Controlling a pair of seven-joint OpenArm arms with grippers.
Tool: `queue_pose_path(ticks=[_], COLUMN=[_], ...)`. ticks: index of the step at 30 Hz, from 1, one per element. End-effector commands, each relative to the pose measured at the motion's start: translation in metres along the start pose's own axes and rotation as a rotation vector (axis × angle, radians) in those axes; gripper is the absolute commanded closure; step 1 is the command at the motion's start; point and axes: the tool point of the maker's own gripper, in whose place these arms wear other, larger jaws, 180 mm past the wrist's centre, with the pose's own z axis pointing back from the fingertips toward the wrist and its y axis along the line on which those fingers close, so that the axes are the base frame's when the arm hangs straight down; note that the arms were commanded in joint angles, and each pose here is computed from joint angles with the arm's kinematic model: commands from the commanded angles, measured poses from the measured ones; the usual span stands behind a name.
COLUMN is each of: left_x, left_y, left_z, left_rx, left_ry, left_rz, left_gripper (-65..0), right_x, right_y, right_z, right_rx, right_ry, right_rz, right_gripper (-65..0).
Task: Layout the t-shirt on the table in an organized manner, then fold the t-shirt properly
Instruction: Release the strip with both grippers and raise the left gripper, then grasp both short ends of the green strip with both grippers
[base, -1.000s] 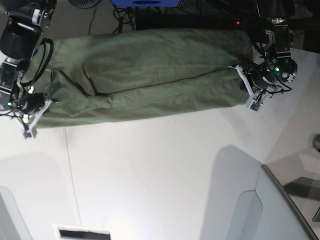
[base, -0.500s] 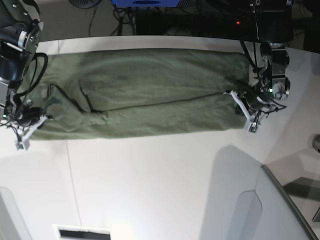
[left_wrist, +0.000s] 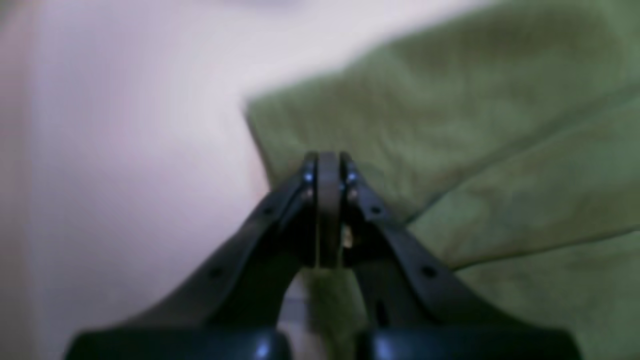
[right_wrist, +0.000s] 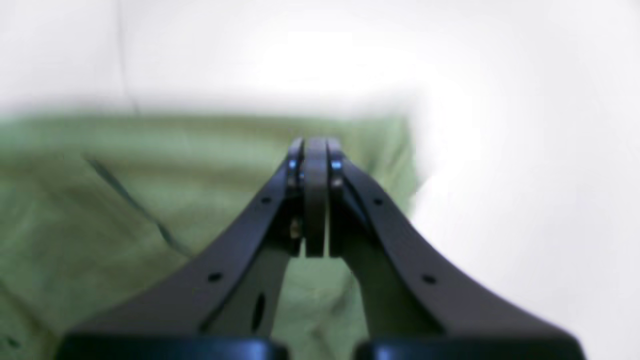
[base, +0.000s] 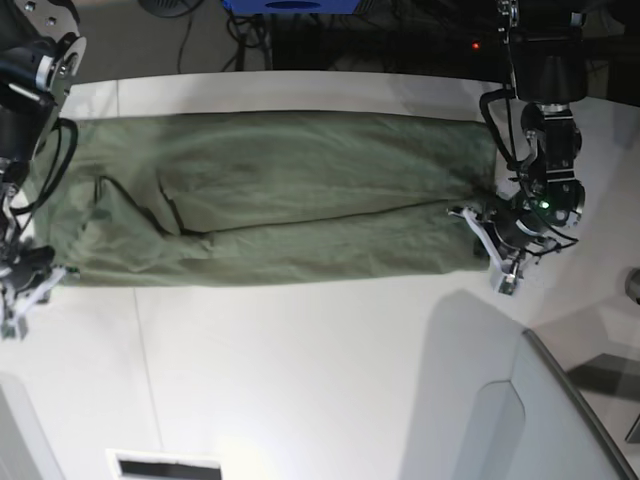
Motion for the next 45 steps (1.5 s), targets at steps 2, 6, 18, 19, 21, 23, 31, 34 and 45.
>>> queue_pose_path(ticks=[2,6,18,19,21,23,31,34,45], left_x=[0.018,0.016,-0.052,-0.057,-0.063,-0.067,-0.082,-0.080,-0.083], left_y=[0.029,0.059,0.081,0.079,0.071,0.062,0.025,0.007,-0.018], left_z=[0.020,0.053,0.092,0.089,0.084,0.079,0.045,0.033,0.017], left_rx=[0.078,0.178,-0.102,-0.104,-0.109,-0.118,-0.195,-0.236,-0.284], left_ry=[-0.079,-0.115,-0.100,-0.098,-0.114,-0.131,-0.131,-0.139,-0.118], left_rz=[0.020,0.077,0.380,0.394,0.427,0.462,0.583,0.586,0.628], left_gripper=[0.0,-4.8,-65.0,-65.0,-65.0,-65.0,-65.0,-65.0,-65.0], right_x=[0.036,0.039,-0.035,-0.041,-0.051,-0.060,-0.070,-0.071,-0.076], right_y=[0.000,0.010,0.049,0.051,0.056,0.058,0.060,0.059,0.059], right_z=[0.020,0.045,0.072,0.075,0.079,0.081,0.084,0.084,0.085], right_rx=[-0.027,-0.052,-0.019,-0.017,-0.008,-0.004,0.000,-0.001,0.001], right_ry=[-0.130,-0.132,0.044,0.050,0.061,0.077,0.096,0.099,0.110], right_rz=[0.030,0.077,0.084,0.085,0.081,0.081,0.083,0.085,0.086], right_gripper=[-0.8,-0.9,-27.3,-27.9,-27.8,-27.8,-27.8,-27.8,-27.8])
